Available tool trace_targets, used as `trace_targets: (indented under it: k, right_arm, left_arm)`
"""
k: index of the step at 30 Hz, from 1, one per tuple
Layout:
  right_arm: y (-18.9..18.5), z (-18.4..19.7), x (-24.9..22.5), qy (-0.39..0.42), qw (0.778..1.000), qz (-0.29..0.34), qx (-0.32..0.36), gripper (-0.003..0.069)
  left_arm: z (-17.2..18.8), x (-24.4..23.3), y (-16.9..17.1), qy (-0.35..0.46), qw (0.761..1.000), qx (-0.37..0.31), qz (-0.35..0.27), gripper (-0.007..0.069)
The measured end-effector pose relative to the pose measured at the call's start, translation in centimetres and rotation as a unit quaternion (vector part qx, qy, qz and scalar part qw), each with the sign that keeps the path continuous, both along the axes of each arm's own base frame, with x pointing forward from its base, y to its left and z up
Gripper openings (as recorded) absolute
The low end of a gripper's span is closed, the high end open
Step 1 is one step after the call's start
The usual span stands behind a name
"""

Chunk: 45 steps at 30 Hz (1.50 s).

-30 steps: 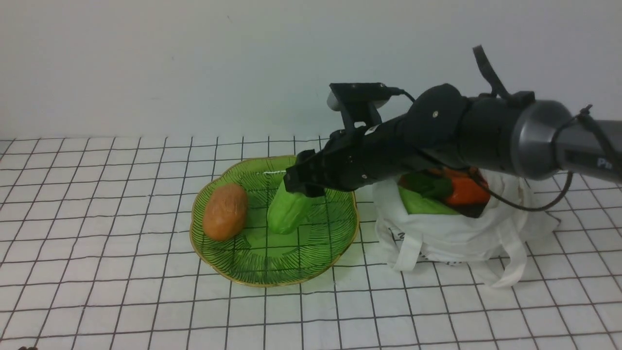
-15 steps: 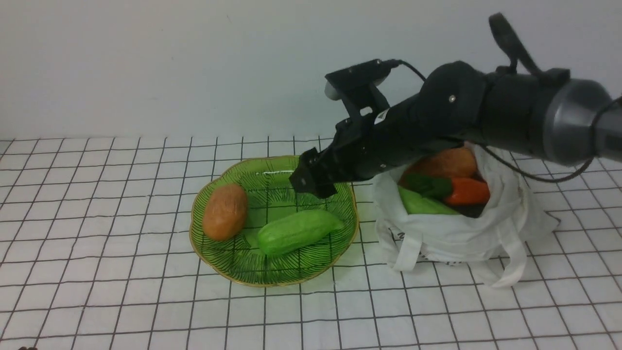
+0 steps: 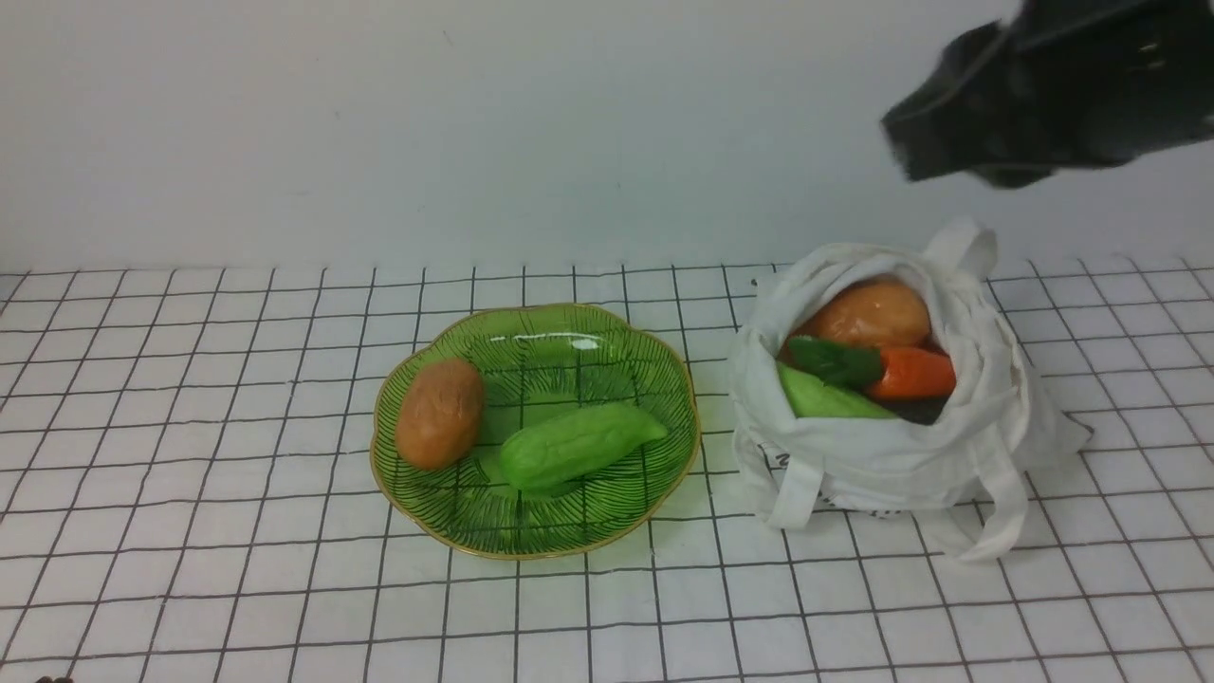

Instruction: Take vegetables from bag on white checkered tablecloth place on plate.

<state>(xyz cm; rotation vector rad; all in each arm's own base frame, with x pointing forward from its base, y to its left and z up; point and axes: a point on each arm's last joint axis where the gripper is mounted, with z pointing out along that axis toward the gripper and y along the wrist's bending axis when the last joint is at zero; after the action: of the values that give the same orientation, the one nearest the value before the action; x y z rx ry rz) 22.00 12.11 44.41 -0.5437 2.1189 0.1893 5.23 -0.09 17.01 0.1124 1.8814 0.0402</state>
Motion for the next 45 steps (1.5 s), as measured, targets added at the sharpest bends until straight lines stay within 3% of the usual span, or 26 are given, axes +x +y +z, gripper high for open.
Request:
trace_targets:
  k: [4, 9, 16, 22, 30, 36, 45]
  right_arm:
    - [-3.9, 3.4, -5.0, -0.056, 0.997, -0.043, 0.021, -0.0008]
    - [-7.4, 4.8, -10.6, -0.093, 0.993, -0.056, 0.051, -0.0013]
    - [-10.6, 0.9, -16.0, -0.112, 0.988, -0.061, 0.086, -0.0013]
    - [-11.9, -3.1, -19.4, -0.202, 0.965, -0.027, 0.165, -0.0013]
    - [-11.5, -6.8, -20.6, -0.298, 0.914, 0.020, 0.275, -0.0014]
    - [-10.8, -8.8, -19.5, -0.284, 0.919, 0.021, 0.274, -0.0014]
    - [-10.8, -8.6, -19.6, -0.304, 0.912, 0.028, 0.273, -0.0014]
  left_arm:
    - [0.0, 0.0, 0.0, 0.000, 1.000, 0.000, 0.000, -0.0008]
    - [0.0, 0.0, 0.0, 0.000, 1.000, 0.000, 0.000, -0.0008]
    - [0.0, 0.0, 0.0, 0.000, 1.000, 0.000, 0.000, -0.0008]
    - [0.0, 0.0, 0.0, 0.000, 1.000, 0.000, 0.000, -0.0008]
    - [0.0, 0.0, 0.0, 0.000, 1.000, 0.000, 0.000, -0.0008]
    - [0.0, 0.0, 0.0, 0.000, 1.000, 0.000, 0.000, -0.0008]
    - [0.0, 0.0, 0.0, 0.000, 1.000, 0.000, 0.000, -0.0008]
